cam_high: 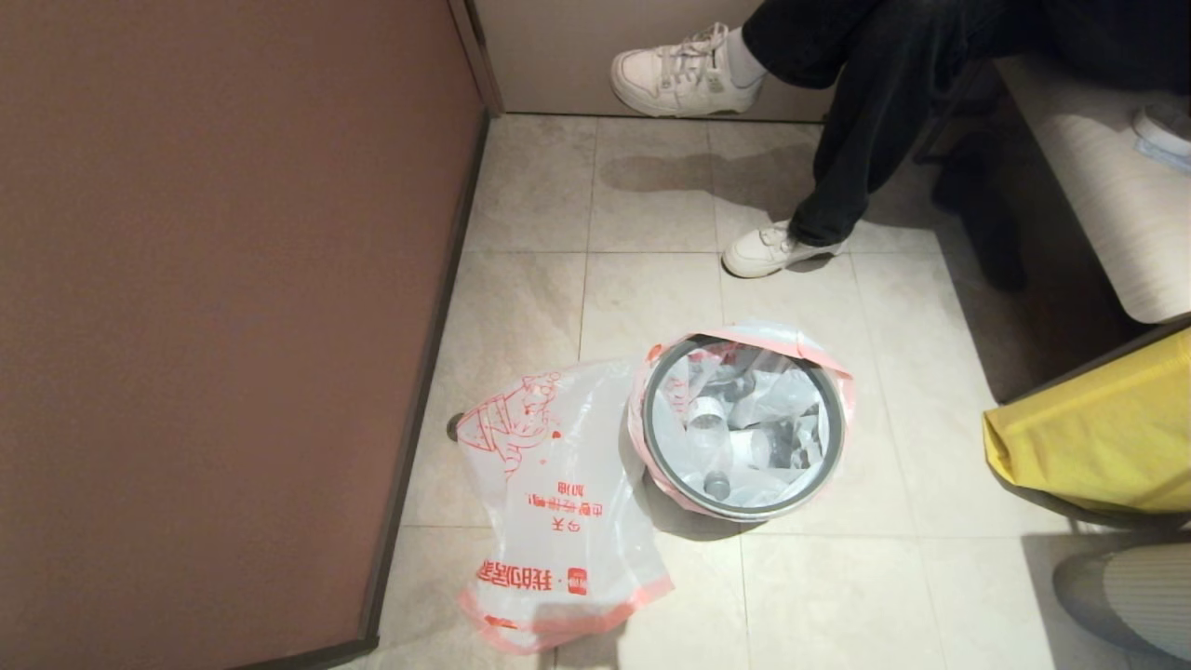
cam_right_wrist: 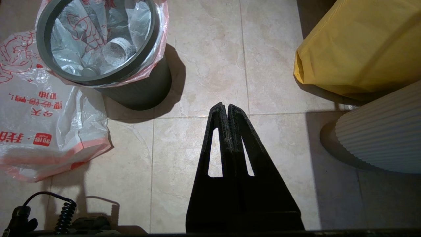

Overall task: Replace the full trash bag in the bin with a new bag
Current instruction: Place the trash can ring on the floor

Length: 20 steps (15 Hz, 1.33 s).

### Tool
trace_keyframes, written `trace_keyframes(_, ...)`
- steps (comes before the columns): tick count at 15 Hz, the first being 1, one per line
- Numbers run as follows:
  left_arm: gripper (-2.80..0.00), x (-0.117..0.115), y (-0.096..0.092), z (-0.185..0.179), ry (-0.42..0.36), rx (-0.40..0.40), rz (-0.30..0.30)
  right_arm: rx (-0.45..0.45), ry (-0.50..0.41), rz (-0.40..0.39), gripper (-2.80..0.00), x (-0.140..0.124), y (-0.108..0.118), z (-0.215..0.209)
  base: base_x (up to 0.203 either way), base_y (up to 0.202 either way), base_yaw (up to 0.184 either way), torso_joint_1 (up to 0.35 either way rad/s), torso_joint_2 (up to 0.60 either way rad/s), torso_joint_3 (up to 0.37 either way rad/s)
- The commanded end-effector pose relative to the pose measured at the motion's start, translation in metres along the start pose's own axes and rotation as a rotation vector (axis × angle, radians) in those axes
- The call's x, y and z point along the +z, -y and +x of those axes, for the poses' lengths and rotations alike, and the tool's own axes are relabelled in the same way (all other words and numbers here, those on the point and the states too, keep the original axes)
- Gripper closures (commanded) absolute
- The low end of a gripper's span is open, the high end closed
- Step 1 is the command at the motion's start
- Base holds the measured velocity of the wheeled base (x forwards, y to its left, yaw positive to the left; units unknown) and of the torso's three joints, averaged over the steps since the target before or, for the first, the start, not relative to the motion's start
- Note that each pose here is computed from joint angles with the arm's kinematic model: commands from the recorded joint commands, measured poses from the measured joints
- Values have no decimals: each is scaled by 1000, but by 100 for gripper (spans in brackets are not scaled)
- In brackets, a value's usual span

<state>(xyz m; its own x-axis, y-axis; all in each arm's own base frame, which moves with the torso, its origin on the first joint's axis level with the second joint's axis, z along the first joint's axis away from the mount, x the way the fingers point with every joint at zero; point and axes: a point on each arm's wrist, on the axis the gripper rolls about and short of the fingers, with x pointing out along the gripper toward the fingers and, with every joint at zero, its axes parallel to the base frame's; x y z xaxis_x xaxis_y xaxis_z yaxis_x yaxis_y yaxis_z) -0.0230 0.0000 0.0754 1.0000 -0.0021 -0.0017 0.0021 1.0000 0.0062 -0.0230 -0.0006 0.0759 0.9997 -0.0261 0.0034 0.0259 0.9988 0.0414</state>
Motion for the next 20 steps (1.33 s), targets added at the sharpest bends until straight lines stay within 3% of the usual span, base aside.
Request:
trace_keyframes(1, 0, 0, 0, 0, -1, 1, 0, 0, 0, 0, 0, 0, 0, 0, 0, 0, 0, 0, 0, 0)
trace_keyframes(20, 0, 0, 0, 0, -1, 1, 0, 0, -1, 0, 0, 0, 0, 0, 0, 0, 0, 0, 0, 0)
